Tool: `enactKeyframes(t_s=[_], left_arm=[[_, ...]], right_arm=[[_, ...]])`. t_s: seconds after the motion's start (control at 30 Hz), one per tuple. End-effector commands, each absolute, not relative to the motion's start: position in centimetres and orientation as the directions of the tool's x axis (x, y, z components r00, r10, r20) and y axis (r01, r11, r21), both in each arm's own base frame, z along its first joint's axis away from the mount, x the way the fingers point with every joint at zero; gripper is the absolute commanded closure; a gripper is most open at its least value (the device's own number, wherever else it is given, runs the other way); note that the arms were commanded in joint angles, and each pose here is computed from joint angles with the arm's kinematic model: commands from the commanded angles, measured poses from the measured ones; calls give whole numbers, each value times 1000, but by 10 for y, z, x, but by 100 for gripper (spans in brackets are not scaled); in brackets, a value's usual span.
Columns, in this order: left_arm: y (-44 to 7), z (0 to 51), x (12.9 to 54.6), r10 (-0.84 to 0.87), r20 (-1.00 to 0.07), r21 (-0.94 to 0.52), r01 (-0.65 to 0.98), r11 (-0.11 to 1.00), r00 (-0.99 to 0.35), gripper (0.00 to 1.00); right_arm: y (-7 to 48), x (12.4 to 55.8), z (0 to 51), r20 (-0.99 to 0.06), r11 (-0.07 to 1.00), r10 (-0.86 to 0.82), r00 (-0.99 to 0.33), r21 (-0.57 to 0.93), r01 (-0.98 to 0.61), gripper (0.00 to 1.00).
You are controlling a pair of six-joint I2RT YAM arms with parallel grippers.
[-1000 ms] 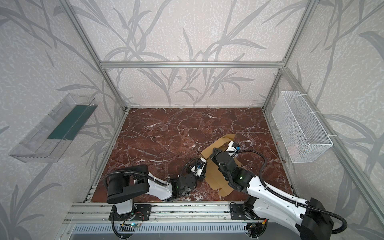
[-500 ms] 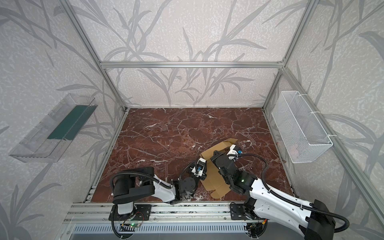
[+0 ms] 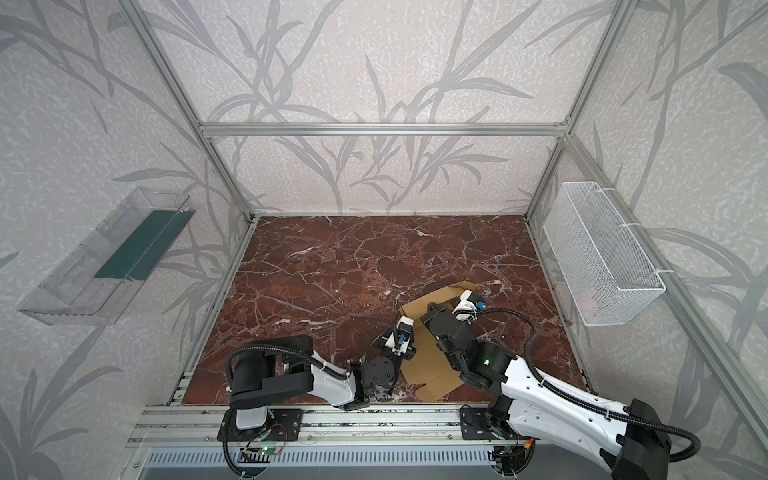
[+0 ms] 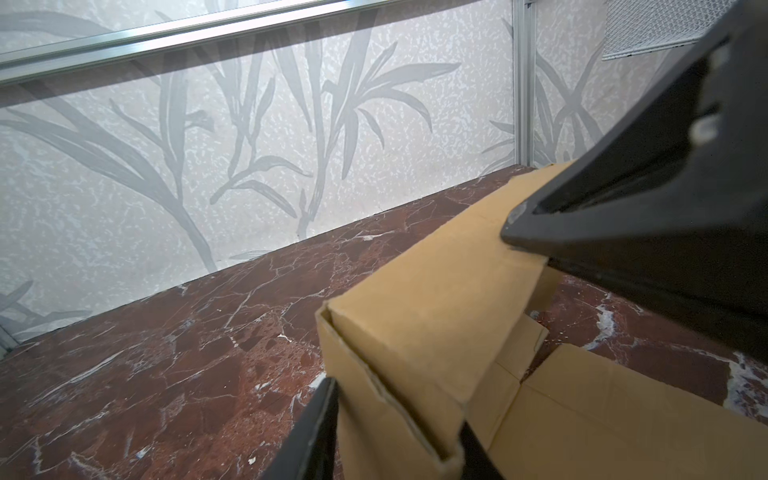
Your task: Fold the paper box
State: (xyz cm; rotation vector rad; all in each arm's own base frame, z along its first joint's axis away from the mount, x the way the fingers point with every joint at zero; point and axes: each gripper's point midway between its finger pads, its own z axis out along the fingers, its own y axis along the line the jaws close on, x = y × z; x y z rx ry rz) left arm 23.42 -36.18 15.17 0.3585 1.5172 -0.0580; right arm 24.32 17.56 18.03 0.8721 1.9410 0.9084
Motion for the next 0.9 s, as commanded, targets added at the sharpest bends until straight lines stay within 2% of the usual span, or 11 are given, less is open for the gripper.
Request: enactKeyframes(t_s=[0.0, 0.5, 0.57, 0.67, 0.87], left_arm=[[-349, 164, 243, 120, -991, 129, 160, 979, 62, 66], [-338, 161, 246, 116, -992, 120, 94, 988, 45, 84], [-337, 161, 246, 121, -992, 124, 88, 988, 44, 88], [-333, 161, 248, 131, -990, 134, 81, 988, 43, 100], [-319, 163, 254, 177, -983, 181, 85, 980, 48, 100]], right_arm=[[173, 233, 168, -409, 571, 777, -479, 778, 262, 100], [182, 229, 168, -410, 584, 758, -508, 773, 248, 98], [184, 227, 169, -415, 590, 751, -513, 771, 239, 96], [185, 225, 173, -430, 605, 739, -519, 763, 229, 91], [191, 215, 187, -449, 627, 700, -555, 759, 176, 74]])
